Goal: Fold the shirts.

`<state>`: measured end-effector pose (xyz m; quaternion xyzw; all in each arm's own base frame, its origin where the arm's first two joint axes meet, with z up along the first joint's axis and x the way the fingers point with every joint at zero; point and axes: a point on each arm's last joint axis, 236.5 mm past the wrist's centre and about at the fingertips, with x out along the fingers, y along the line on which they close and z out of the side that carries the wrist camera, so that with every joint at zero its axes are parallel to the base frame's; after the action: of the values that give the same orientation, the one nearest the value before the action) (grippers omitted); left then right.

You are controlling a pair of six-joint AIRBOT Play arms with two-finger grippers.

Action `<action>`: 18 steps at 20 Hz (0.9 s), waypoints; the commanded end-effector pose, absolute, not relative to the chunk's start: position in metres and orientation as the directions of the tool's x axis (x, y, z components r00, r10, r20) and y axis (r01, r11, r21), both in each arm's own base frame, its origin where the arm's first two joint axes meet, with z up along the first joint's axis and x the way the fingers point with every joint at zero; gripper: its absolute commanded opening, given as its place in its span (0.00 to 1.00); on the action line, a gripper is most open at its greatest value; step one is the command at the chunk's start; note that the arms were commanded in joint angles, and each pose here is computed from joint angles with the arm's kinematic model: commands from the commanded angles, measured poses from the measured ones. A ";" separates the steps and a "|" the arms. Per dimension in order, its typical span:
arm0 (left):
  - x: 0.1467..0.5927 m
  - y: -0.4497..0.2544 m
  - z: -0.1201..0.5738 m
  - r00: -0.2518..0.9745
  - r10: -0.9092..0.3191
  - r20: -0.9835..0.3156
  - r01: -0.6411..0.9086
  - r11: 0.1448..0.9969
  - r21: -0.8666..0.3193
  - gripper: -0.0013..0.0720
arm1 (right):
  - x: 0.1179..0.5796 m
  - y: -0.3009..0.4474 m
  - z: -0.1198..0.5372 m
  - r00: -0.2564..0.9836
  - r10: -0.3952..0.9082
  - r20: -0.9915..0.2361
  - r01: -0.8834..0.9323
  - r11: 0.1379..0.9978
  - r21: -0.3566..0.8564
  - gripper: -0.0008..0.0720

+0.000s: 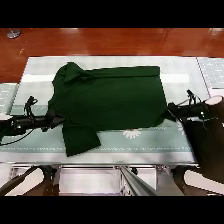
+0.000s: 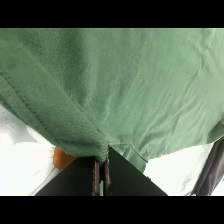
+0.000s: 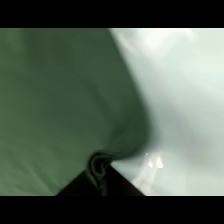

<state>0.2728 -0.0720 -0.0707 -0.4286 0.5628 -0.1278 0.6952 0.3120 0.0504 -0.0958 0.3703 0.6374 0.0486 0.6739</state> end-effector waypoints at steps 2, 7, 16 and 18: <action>0.322 -0.070 -0.020 0.487 -0.674 -0.556 -0.225 0.518 -0.825 0.04 | 0.378 0.079 -0.031 0.262 0.611 -0.747 0.206 0.721 0.661 0.05; 0.407 -0.059 0.233 0.751 -0.637 -0.172 0.298 0.559 -0.773 0.04 | 0.464 0.063 0.201 0.570 0.555 -0.606 -0.175 0.803 0.570 0.05; 0.281 -0.016 0.499 0.988 -0.148 0.043 0.152 0.983 -0.102 0.04 | 0.306 0.064 0.457 0.896 0.351 -0.273 -0.336 0.936 0.102 0.05; 0.240 -0.009 0.504 0.998 -0.045 0.051 0.047 0.998 -0.031 0.04 | 0.270 0.063 0.478 0.927 0.309 -0.212 -0.303 0.951 0.057 0.05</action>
<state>0.2980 -0.0330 0.4734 -0.0787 0.0146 -0.1290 0.9884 0.3262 0.0679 0.4417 0.0433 0.1651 0.1941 0.9660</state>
